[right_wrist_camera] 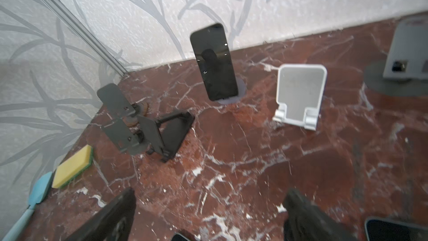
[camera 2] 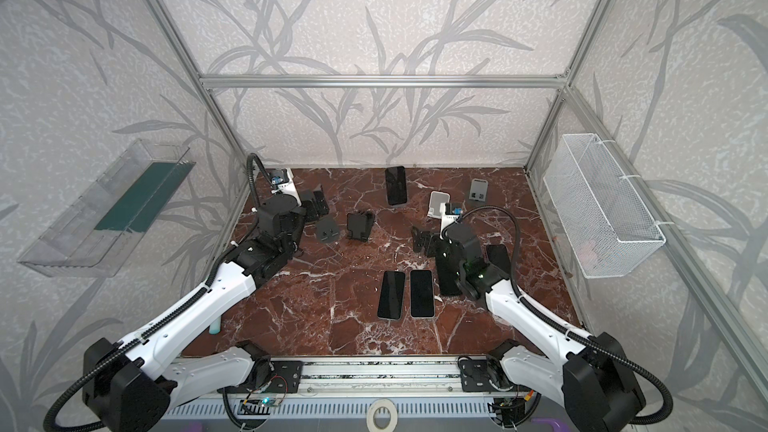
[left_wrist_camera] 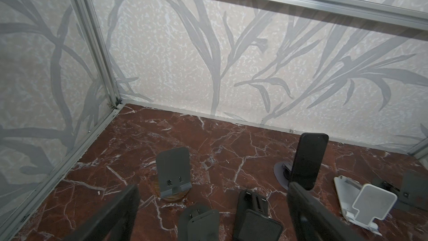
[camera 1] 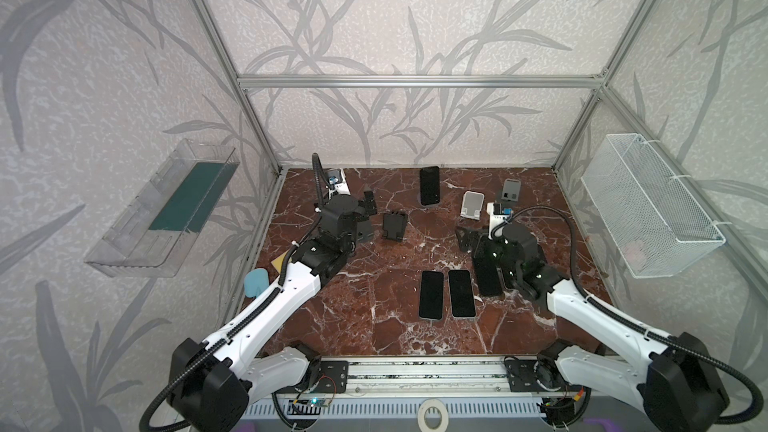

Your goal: Remove the phone from the phone stand

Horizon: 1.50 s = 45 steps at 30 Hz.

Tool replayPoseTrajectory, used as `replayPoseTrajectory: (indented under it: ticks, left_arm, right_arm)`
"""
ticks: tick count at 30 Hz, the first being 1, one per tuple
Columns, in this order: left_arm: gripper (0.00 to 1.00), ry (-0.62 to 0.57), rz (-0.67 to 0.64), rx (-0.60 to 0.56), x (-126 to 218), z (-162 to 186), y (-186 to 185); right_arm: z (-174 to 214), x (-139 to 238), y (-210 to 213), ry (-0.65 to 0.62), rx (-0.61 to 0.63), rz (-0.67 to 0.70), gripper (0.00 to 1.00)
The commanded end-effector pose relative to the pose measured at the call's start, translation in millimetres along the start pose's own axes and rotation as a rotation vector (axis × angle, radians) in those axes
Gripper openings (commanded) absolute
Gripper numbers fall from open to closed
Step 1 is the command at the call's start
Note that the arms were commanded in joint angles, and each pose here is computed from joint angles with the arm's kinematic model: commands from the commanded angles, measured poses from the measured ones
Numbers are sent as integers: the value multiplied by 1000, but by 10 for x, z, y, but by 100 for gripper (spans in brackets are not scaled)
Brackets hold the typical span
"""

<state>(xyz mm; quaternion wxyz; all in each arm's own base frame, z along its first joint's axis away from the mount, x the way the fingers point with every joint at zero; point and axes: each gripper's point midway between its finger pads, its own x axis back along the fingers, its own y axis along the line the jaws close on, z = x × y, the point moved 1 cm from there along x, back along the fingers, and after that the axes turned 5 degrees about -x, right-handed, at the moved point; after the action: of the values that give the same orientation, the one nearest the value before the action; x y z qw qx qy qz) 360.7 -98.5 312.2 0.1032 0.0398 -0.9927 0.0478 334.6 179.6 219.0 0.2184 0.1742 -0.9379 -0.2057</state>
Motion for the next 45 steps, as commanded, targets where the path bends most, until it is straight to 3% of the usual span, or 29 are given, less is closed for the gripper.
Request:
replayPoseTrajectory:
  ticks: [1,6,15,25,31,45]
  left_arm:
    - [97,10,56,35,97,-48,-36]
    - [97,61,63,31,72,20,-65]
    - [97,59,78,34,101,2,-76]
    - [97,40,80,45,133,-39,-55]
    - [97,44,83,41,123,-25,-68]
    - [97,65,97,54,83,35,-104]
  right_arm:
    - [-1,-227,46,83,61,45,99]
    - [-179,-728,140,122,106,94,99]
    - [-558,-1592,253,74,178,162,99]
    - [-590,-2232,197,125,181,198,99]
    - [-595,-2451,171,147,220,227,99]
    - [-640,-2554,20,124,229,327,99]
